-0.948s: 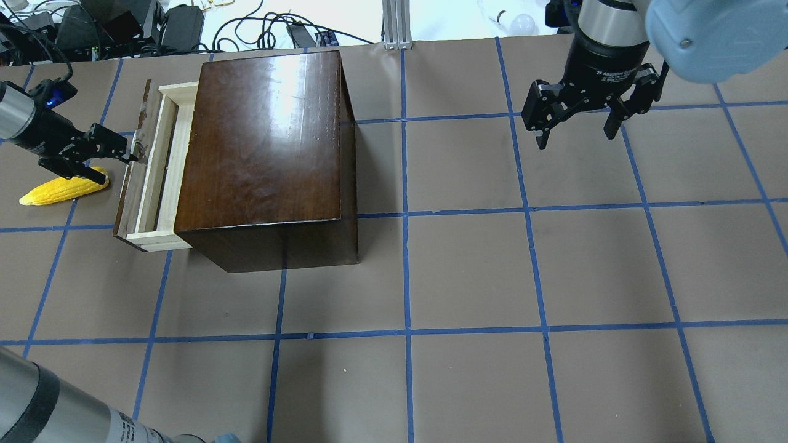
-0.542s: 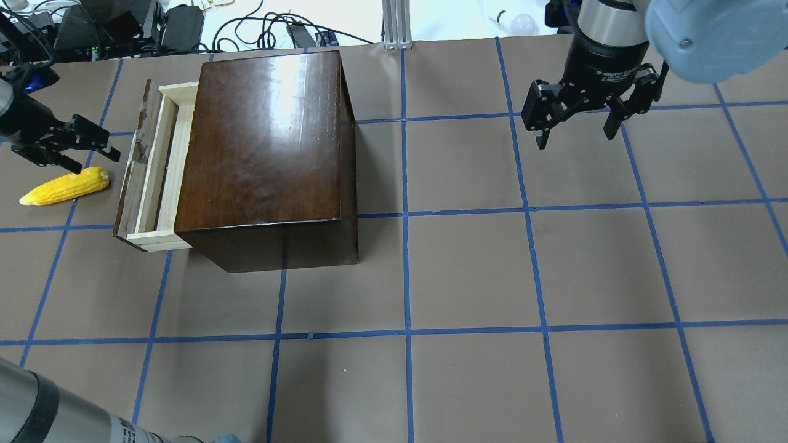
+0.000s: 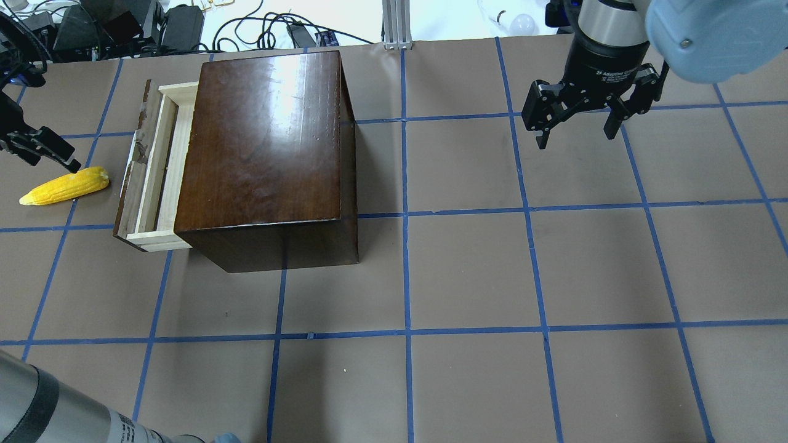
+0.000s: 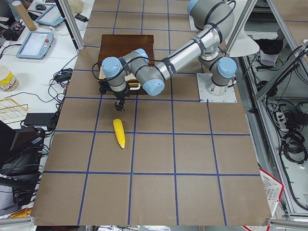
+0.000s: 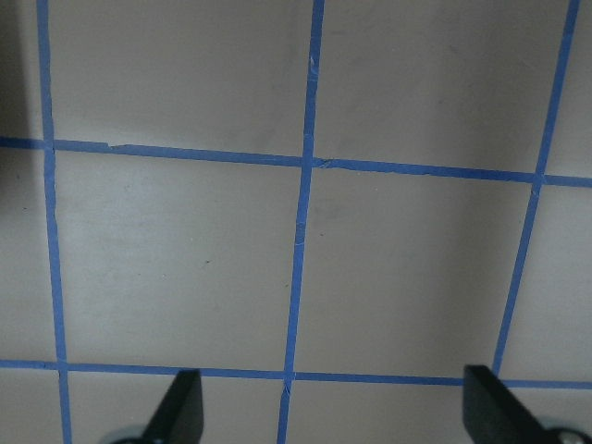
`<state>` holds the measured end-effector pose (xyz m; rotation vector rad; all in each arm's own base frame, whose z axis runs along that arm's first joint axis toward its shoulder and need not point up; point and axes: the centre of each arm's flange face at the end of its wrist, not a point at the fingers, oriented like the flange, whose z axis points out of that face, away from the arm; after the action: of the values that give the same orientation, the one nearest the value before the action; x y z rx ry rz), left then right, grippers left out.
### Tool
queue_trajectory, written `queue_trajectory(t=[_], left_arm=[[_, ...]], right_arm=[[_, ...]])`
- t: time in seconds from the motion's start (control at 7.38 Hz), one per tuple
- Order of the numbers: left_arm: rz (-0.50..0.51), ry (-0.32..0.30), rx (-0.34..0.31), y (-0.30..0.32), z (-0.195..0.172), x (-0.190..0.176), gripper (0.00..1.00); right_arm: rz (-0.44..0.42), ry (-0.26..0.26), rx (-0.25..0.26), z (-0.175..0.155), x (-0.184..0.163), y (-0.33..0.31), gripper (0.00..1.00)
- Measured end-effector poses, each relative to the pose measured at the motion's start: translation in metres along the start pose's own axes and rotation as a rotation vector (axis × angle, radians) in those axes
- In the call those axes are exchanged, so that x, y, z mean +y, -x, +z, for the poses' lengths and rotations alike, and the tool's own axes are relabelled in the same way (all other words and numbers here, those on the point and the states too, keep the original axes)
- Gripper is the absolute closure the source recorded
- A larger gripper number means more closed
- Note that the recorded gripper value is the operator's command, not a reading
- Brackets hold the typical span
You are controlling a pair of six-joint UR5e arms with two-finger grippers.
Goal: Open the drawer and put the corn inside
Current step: 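Release the handle and move the left gripper over the yellow corn, then lower the left gripper and grasp the yellow corn cob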
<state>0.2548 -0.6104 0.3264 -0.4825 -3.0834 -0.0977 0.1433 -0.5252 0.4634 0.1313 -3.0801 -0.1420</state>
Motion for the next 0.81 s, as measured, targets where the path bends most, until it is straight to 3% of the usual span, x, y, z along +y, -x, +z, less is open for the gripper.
queue_trajectory(t=[0.27,0.81], left_arm=[[0.156,0.023,-0.05,0.015,0.016,-0.002,0.0],[0.437,0.021,-0.066,0.07,0.063,0.013,0.0]], right_arm=[[0.0,0.0,0.0,0.0,0.0,0.0,0.0],[0.0,0.0,0.0,0.0,0.0,0.0,0.0]])
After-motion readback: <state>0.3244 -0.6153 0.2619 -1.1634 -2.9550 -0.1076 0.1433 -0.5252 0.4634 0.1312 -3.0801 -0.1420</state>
